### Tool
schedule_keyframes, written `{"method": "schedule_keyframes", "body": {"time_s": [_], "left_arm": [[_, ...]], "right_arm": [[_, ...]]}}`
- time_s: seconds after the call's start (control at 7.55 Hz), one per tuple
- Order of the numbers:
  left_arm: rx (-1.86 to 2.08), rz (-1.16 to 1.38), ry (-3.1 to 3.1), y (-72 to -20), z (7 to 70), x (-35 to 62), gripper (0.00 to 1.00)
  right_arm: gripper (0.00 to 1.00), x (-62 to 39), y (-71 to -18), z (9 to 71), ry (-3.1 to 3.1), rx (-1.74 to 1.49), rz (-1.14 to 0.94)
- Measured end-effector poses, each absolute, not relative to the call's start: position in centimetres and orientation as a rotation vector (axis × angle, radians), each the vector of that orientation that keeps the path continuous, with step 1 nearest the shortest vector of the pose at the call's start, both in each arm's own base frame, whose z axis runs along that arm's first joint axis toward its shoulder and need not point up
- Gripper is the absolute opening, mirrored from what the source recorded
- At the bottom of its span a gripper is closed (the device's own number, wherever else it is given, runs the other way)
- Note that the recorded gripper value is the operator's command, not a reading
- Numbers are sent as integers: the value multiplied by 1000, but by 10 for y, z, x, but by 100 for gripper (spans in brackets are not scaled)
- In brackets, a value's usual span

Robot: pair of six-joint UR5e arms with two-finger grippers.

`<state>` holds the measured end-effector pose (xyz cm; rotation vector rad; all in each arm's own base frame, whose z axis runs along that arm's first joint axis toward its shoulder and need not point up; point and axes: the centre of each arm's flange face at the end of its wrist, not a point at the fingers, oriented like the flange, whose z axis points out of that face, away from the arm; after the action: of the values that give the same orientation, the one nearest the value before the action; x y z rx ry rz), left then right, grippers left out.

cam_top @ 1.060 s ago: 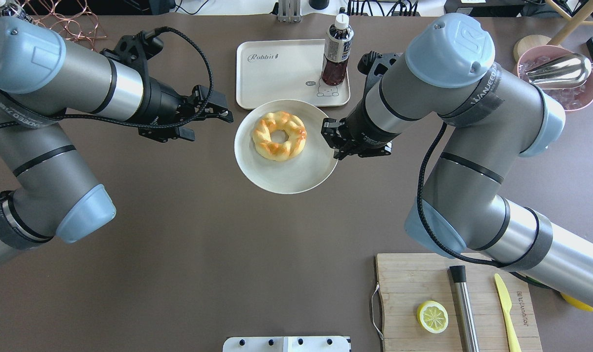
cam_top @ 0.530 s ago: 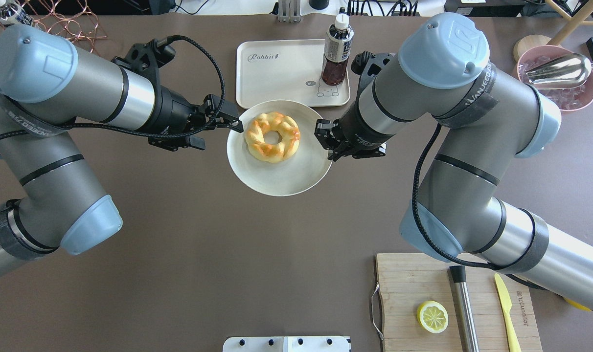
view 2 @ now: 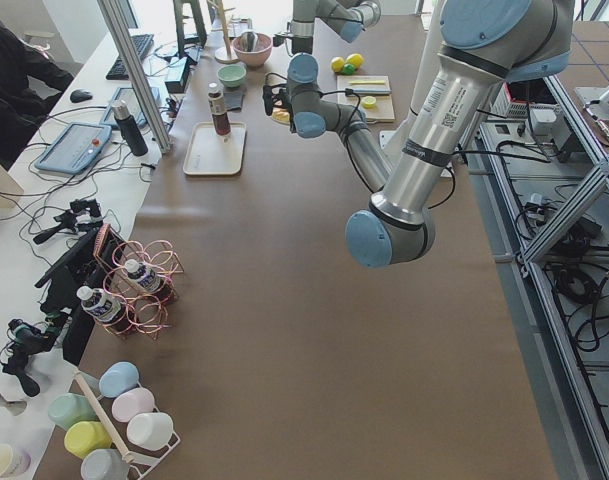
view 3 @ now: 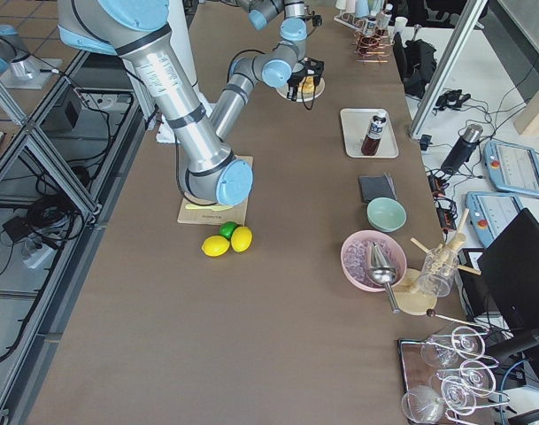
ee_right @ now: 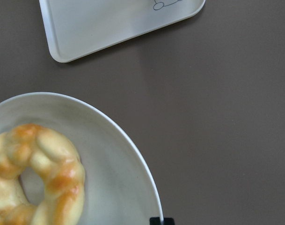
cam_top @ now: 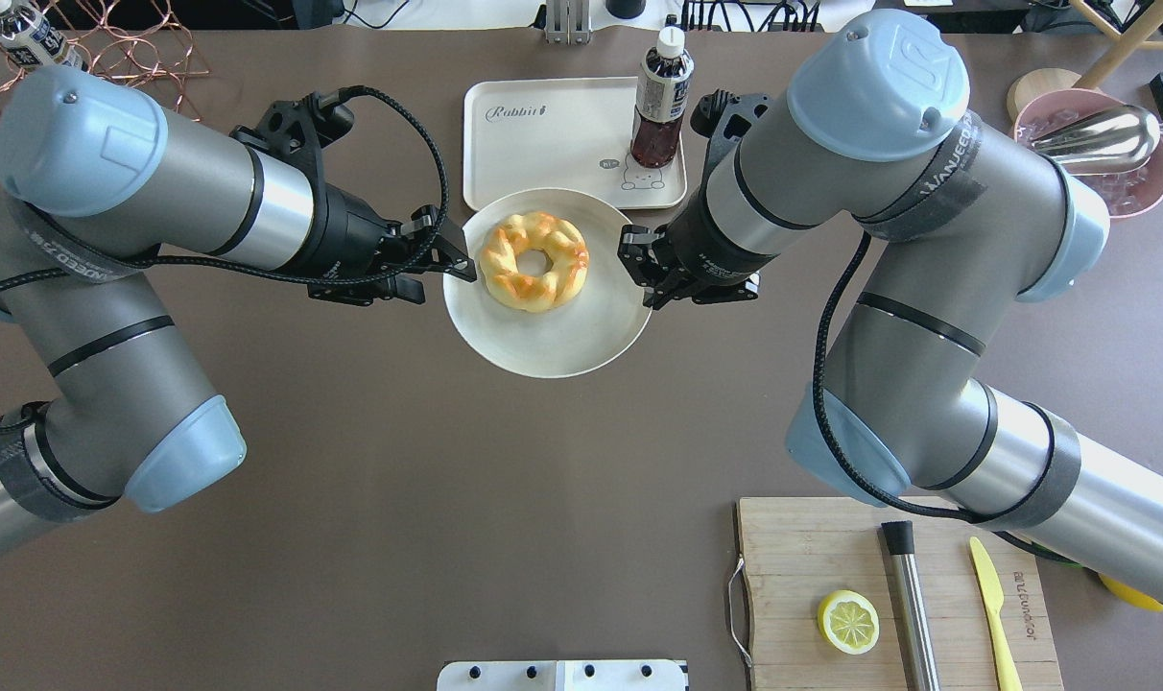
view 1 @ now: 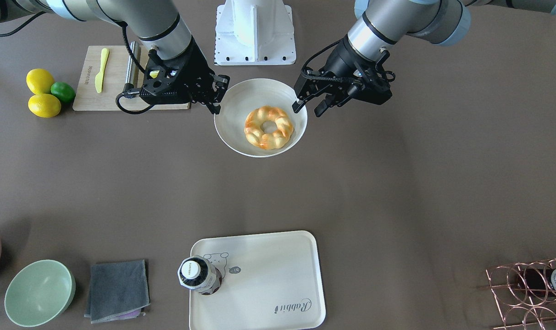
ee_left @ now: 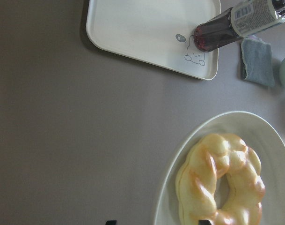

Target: Place donut on tray

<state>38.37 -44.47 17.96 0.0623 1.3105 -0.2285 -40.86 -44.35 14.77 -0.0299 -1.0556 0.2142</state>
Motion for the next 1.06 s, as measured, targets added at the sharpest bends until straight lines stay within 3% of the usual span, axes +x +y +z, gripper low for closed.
{"method": "schedule_keyframes", "body": {"time_s": [0.13, 0.53, 0.66, 0.93, 1.06], "left_arm": [[66, -229, 1309, -443, 180, 387, 54], [71, -228, 1309, -440, 179, 391, 18], [72, -227, 1310, -440, 178, 391, 12], [72, -225, 1310, -440, 178, 392, 9], [72, -226, 1308, -440, 179, 392, 0]], "right_arm": [[0, -407, -445, 147, -1057, -28, 214], [0, -405, -448, 148, -1055, -23, 215], [0, -404, -449, 149, -1053, -21, 218], [0, -402, -452, 150, -1052, -19, 222], [0, -401, -452, 149, -1053, -18, 222]]}}
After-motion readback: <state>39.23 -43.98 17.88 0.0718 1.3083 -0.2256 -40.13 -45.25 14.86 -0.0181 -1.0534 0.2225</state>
